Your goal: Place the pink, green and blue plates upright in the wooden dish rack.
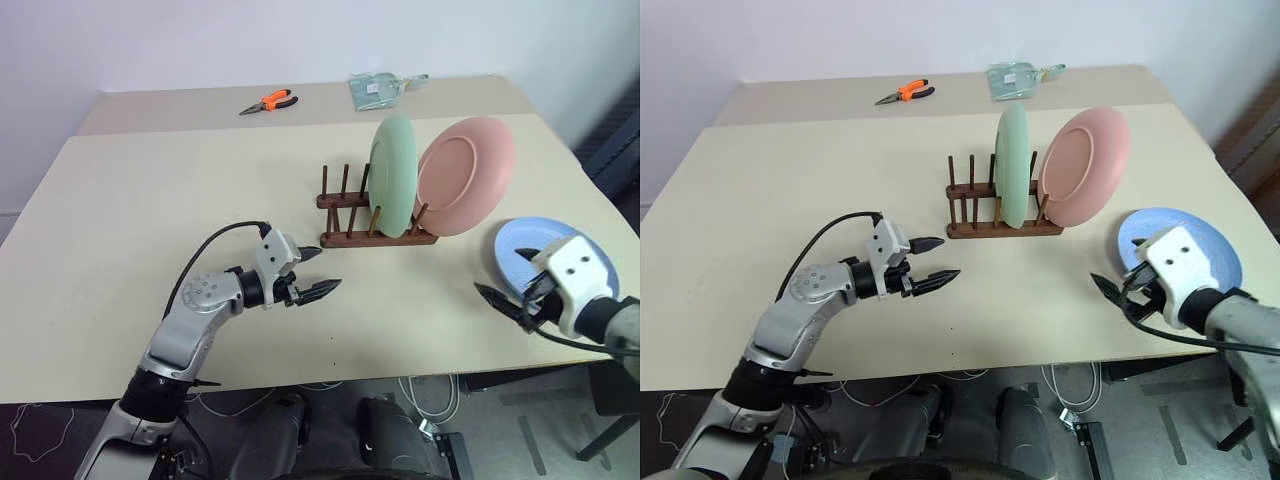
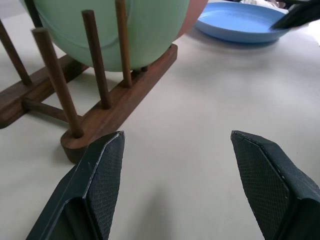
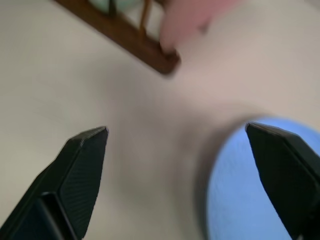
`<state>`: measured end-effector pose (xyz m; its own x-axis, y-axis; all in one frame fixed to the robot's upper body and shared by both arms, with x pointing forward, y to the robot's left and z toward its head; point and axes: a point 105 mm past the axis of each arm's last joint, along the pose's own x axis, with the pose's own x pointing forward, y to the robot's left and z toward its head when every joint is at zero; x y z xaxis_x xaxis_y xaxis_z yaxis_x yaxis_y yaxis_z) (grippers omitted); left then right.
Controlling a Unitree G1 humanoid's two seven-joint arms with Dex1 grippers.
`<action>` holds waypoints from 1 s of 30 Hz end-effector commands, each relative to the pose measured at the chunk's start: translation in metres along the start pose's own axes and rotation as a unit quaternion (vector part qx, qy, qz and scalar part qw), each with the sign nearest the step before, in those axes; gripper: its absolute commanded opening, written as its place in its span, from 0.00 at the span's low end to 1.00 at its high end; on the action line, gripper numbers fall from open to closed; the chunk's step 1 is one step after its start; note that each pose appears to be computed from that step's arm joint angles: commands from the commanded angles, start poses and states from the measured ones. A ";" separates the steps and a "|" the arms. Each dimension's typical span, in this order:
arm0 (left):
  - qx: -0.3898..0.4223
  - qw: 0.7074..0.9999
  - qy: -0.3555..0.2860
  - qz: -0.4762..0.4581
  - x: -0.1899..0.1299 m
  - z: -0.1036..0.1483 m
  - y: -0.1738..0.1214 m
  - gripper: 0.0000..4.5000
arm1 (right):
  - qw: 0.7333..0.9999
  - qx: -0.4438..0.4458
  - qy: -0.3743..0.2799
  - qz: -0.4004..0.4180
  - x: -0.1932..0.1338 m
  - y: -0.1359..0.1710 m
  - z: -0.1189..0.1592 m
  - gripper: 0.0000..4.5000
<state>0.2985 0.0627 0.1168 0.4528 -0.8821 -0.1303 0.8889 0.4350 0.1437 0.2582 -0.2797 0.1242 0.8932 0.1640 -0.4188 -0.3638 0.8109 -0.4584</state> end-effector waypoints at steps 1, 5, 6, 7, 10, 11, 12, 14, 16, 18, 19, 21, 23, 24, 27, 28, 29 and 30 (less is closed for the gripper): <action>0.022 1.000 -0.016 -0.003 0.001 0.010 -0.001 0.78 | 0.998 -0.029 0.030 -0.057 0.009 -0.016 -0.017 1.00; 0.024 1.000 -0.013 0.004 -0.003 0.009 0.000 0.78 | 0.994 -0.036 0.065 -0.082 0.016 -0.028 -0.033 0.60; 0.024 1.000 -0.012 0.006 -0.004 0.009 0.000 0.78 | 0.993 -0.039 0.065 -0.089 0.017 -0.032 -0.033 0.47; 0.024 1.000 -0.011 0.008 -0.005 0.008 0.000 0.78 | 0.993 -0.041 0.062 -0.096 0.018 -0.035 -0.030 0.35; 0.024 1.000 -0.008 0.011 -0.008 0.007 0.000 0.78 | 0.993 -0.037 0.040 -0.106 0.019 -0.040 -0.018 0.01; 0.024 1.000 -0.008 0.012 -0.008 0.007 0.000 0.78 | 0.993 -0.037 0.028 -0.107 0.019 -0.040 -0.012 0.01; 0.024 1.000 -0.007 0.013 -0.009 0.006 0.000 0.78 | 0.993 -0.039 0.010 -0.111 0.018 -0.041 -0.005 0.01; 0.025 1.000 -0.004 0.018 -0.011 0.004 0.000 0.78 | 0.988 -0.048 -0.030 -0.142 0.015 -0.048 0.011 0.01; 0.027 0.999 -0.002 0.021 -0.011 0.002 0.001 0.78 | 0.980 -0.045 -0.057 -0.183 0.010 -0.058 0.021 0.01; 0.029 0.999 -0.002 0.023 -0.010 0.002 0.003 0.78 | 0.969 -0.050 -0.089 -0.226 0.004 -0.072 0.037 0.01; 0.031 0.999 -0.004 0.026 -0.008 0.002 0.004 0.78 | 0.957 -0.056 -0.120 -0.258 -0.002 -0.082 0.054 0.01; 0.034 0.999 -0.009 0.033 -0.005 0.004 0.009 0.78 | 0.934 -0.069 -0.186 -0.298 -0.015 -0.095 0.091 0.01; 0.042 0.998 -0.010 0.046 -0.004 0.004 0.016 0.78 | 0.910 -0.084 -0.256 -0.316 -0.031 -0.101 0.133 0.01; 0.046 0.997 -0.010 0.055 -0.005 0.004 0.020 0.78 | 0.898 -0.090 -0.291 -0.316 -0.039 -0.102 0.153 0.01; 0.053 0.995 -0.011 0.086 -0.009 0.003 0.035 0.78 | 0.882 -0.055 -0.395 -0.252 -0.054 -0.087 0.201 0.01; 0.055 0.994 -0.010 0.096 -0.011 0.003 0.039 0.78 | 0.879 -0.034 -0.426 -0.213 -0.057 -0.078 0.215 0.01; 0.057 0.993 -0.008 0.107 -0.015 0.002 0.045 0.78 | 0.874 -0.002 -0.460 -0.157 -0.059 -0.065 0.229 0.01; 0.060 0.991 -0.005 0.120 -0.020 0.001 0.052 0.78 | 0.866 0.020 -0.492 -0.091 -0.063 -0.048 0.244 0.01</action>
<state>0.3281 0.0900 0.1129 0.6085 -0.7855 -0.1132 0.7848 0.5744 0.2326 0.2992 -0.2233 0.3518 0.8128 0.2640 0.5192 -0.0092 0.8971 -0.4417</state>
